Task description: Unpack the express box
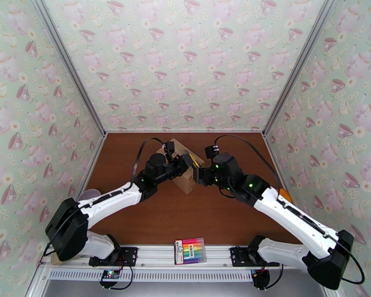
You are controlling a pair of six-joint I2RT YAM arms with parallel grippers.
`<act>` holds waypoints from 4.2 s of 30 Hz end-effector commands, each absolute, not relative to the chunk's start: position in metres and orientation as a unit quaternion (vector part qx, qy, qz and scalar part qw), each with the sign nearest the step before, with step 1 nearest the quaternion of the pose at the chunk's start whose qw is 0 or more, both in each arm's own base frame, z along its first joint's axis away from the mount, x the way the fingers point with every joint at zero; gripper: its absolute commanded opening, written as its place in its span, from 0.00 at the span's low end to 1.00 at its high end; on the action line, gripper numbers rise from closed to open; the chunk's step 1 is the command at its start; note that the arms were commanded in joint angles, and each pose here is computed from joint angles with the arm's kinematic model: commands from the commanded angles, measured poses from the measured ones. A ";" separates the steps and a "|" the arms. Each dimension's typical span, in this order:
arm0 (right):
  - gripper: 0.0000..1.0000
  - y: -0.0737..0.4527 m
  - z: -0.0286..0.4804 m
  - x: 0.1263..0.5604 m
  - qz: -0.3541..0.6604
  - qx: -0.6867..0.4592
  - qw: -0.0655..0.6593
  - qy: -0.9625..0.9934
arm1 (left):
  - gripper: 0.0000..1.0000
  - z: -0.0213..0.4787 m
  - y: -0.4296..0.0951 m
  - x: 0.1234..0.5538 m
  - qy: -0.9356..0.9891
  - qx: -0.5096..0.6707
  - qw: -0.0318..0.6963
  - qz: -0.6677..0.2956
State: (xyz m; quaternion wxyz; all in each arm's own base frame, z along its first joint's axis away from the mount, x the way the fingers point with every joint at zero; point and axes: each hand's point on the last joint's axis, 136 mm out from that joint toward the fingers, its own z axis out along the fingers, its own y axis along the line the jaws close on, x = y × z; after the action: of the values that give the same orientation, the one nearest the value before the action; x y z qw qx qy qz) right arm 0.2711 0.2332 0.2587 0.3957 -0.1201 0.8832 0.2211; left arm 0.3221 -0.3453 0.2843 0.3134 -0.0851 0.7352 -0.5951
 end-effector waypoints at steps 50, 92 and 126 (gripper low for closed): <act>0.00 0.219 0.257 0.280 0.170 -0.111 0.396 0.896 | 0.36 0.310 -0.344 0.323 0.725 -0.059 0.320 -0.607; 0.00 0.171 0.160 0.470 0.121 0.044 0.420 0.898 | 0.48 0.167 -0.136 0.442 0.856 -0.219 0.352 -0.308; 0.00 0.190 0.140 0.302 0.165 0.197 0.431 0.865 | 0.46 0.134 -0.241 0.446 0.880 -0.137 0.292 -0.350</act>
State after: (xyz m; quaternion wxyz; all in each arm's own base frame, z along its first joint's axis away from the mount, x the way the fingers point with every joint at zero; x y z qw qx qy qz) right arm 0.3079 0.1983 0.1337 0.4079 0.1570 0.8824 0.1741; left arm 0.4459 -0.2265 0.1331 0.2967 -0.1520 0.8812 -0.3351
